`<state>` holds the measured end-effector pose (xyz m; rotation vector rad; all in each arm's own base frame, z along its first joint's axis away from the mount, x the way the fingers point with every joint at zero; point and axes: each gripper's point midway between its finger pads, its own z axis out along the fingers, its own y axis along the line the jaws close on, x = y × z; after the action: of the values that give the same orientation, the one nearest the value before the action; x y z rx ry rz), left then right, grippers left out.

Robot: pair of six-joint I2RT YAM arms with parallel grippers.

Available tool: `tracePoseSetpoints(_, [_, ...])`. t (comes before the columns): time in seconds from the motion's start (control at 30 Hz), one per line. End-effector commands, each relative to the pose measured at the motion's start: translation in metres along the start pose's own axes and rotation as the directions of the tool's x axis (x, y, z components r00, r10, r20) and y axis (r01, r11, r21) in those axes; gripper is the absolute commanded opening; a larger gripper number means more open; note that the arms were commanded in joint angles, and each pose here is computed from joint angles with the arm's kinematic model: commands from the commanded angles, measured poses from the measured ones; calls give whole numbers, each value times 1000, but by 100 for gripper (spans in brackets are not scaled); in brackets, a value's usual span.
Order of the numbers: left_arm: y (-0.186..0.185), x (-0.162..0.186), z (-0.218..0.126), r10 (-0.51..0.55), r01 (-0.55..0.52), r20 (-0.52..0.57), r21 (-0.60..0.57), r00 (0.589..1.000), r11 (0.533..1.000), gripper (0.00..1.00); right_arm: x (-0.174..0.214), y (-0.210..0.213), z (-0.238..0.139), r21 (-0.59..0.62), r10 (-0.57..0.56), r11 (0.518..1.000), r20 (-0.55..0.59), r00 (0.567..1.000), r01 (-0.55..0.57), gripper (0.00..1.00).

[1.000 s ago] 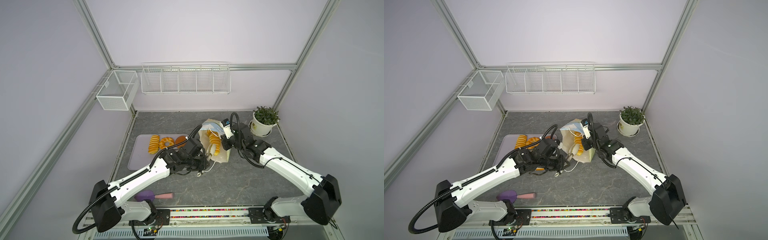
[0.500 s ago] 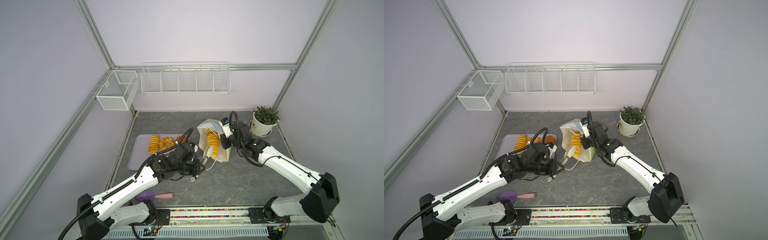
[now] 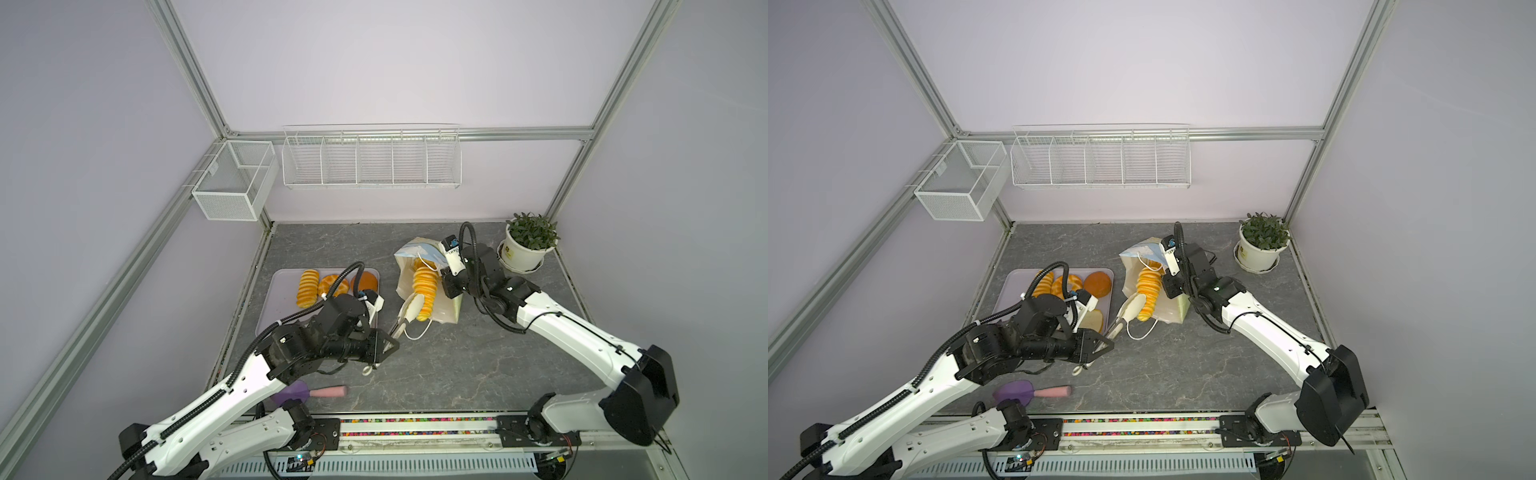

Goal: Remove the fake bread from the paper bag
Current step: 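Lift the clamped spiral bread out of the bag toward the mat, then lower the spiral bread onto the mat beside the first spiral bread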

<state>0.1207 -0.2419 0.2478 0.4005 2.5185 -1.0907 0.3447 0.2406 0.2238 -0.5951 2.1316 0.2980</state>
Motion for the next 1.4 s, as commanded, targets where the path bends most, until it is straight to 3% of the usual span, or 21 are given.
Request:
tracePoseSetpoints(0.0, [-3,-4,-21,53,-54,57,5,997,999,0,-3,-3,-4,13,15,1000,1,1000,-15,7])
tracePoseSetpoints(0.27, [4,-8,-68,101,-90,143,-84,985,992,0,1,-12,0,10,53,999,-9,999,-53,7])
tracePoseSetpoints(0.57, [26,-30,-118,166,-87,249,-298,954,951,0,7,-22,-5,21,71,997,-8,997,-71,7])
tracePoseSetpoints(0.83, [48,-63,-115,234,-134,174,-452,957,882,0,9,-27,-14,22,76,997,4,997,-76,7])
tracePoseSetpoints(0.97, [75,-81,-105,211,-125,109,-519,971,846,0,14,-27,-16,20,75,997,-6,997,-75,7])
tracePoseSetpoints(1.23, [145,-106,-107,212,-155,6,-665,977,731,0,21,-26,-21,11,73,997,-3,997,-73,7])
tracePoseSetpoints(1.37, [187,-108,-129,183,-105,13,-778,983,620,0,26,-25,-20,3,71,997,-10,997,-71,7])
